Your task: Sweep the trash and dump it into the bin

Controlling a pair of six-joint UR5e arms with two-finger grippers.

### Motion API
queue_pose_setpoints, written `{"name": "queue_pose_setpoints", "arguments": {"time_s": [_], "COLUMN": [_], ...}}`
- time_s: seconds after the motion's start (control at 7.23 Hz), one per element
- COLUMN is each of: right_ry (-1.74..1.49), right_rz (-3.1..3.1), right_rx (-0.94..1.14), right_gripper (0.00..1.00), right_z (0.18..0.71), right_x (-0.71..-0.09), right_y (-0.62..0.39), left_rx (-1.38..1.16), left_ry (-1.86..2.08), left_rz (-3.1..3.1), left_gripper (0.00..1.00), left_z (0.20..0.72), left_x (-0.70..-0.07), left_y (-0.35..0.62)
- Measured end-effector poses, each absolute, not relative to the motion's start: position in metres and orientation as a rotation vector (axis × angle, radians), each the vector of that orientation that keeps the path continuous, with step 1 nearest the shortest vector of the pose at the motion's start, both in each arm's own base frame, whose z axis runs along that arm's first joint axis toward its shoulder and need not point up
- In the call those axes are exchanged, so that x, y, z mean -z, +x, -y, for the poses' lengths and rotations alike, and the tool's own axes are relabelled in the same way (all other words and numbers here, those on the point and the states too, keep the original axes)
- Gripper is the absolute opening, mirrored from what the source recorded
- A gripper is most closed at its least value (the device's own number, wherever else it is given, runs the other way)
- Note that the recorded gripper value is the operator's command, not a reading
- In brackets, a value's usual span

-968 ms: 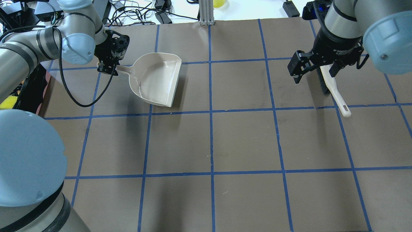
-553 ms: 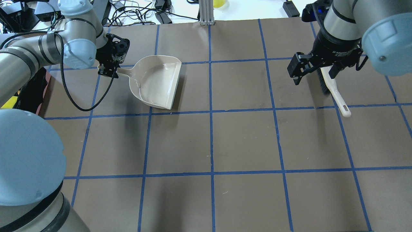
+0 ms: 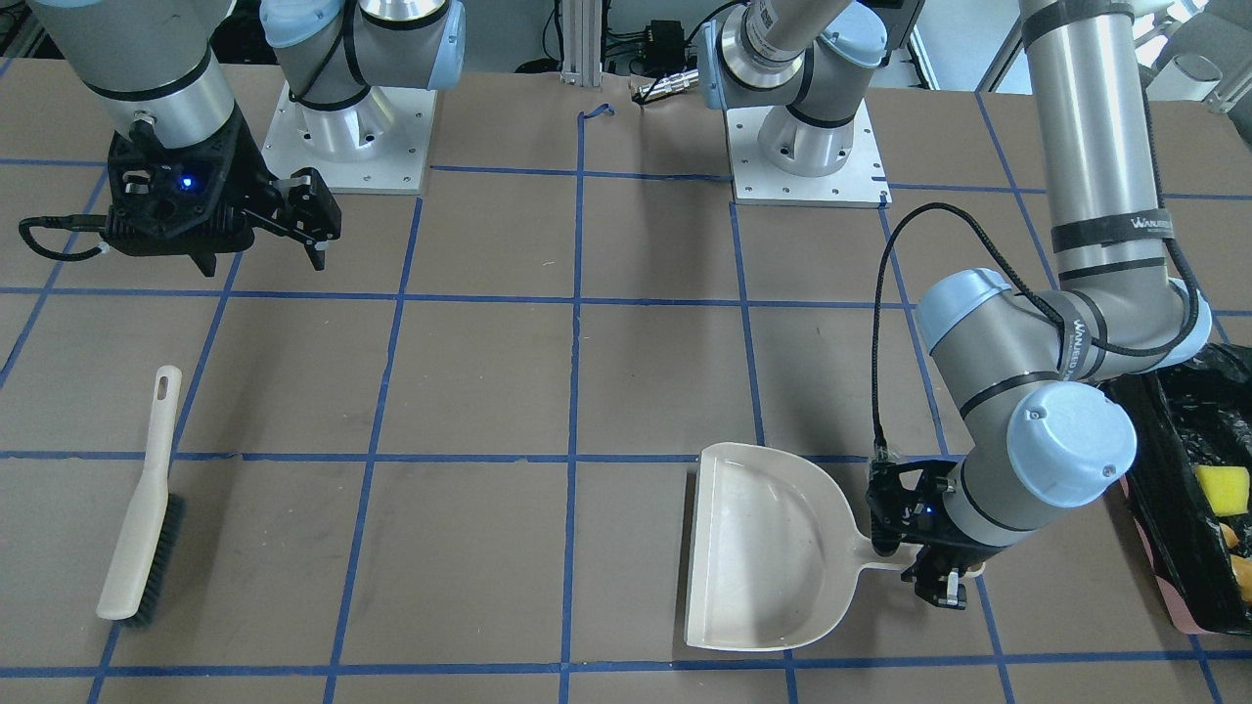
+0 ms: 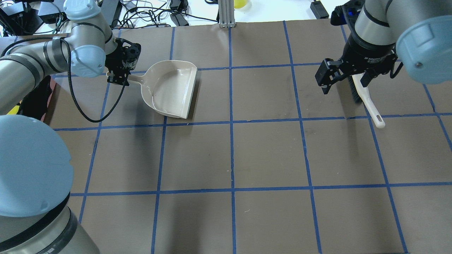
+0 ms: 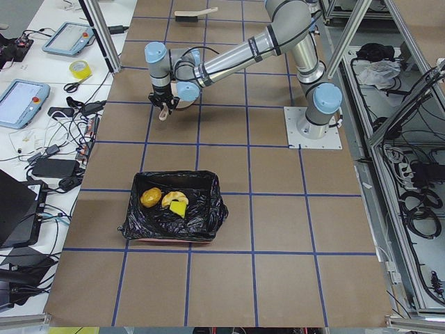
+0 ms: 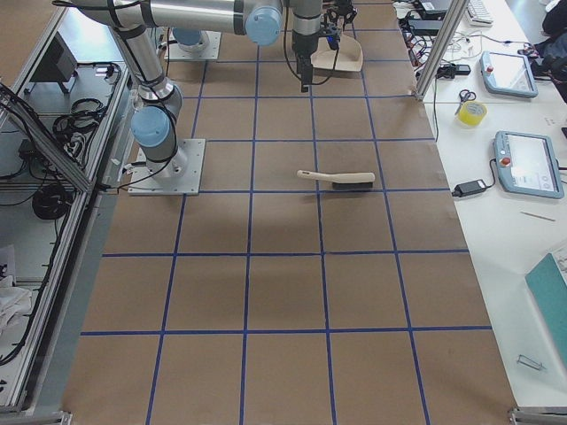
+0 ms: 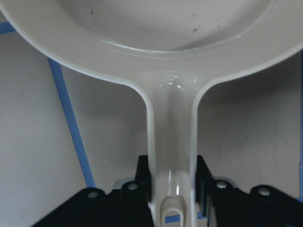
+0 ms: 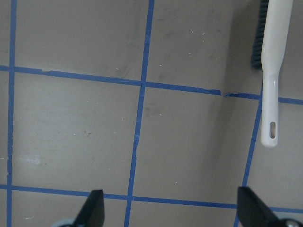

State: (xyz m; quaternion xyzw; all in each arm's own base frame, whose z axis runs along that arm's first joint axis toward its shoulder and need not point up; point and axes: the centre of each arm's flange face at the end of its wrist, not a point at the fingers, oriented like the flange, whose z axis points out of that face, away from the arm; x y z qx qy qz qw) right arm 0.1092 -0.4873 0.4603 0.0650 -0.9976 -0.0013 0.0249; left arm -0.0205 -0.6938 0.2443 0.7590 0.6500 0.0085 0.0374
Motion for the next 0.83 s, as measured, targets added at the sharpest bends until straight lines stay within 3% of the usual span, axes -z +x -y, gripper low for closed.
{"name": "queue_pose_setpoints", "arguments": {"time_s": [0.28, 0.41, 0.55, 0.69, 0.83], "right_ry": [0.206, 0.208, 0.208, 0.206, 0.205], "right_rz": [3.085, 3.085, 3.085, 3.085, 3.085], "right_rx": [0.005, 0.007, 0.008, 0.009, 0.010], "right_gripper": [1.00, 1.00, 1.00, 1.00, 1.00], "right_z": [0.488, 0.488, 0.488, 0.488, 0.487], "right_x": [-0.460, -0.459, -0.459, -0.458, -0.458], "right_y": [0.109, 0.109, 0.109, 0.109, 0.109], "left_rx": [-0.026, -0.029, -0.032, -0.032, -0.031], "left_ry": [2.324, 2.320, 2.312, 2.286, 2.249], "left_rz": [-1.993, -2.002, -2.020, -2.059, -2.105], "left_gripper": [0.00, 0.58, 0.76, 0.85, 0.86], "left_z": [0.696, 0.695, 0.694, 0.692, 0.691], "left_x": [-0.240, -0.238, -0.234, -0.231, -0.230], "left_y": [-0.017, -0.013, -0.010, -0.011, -0.013]}}
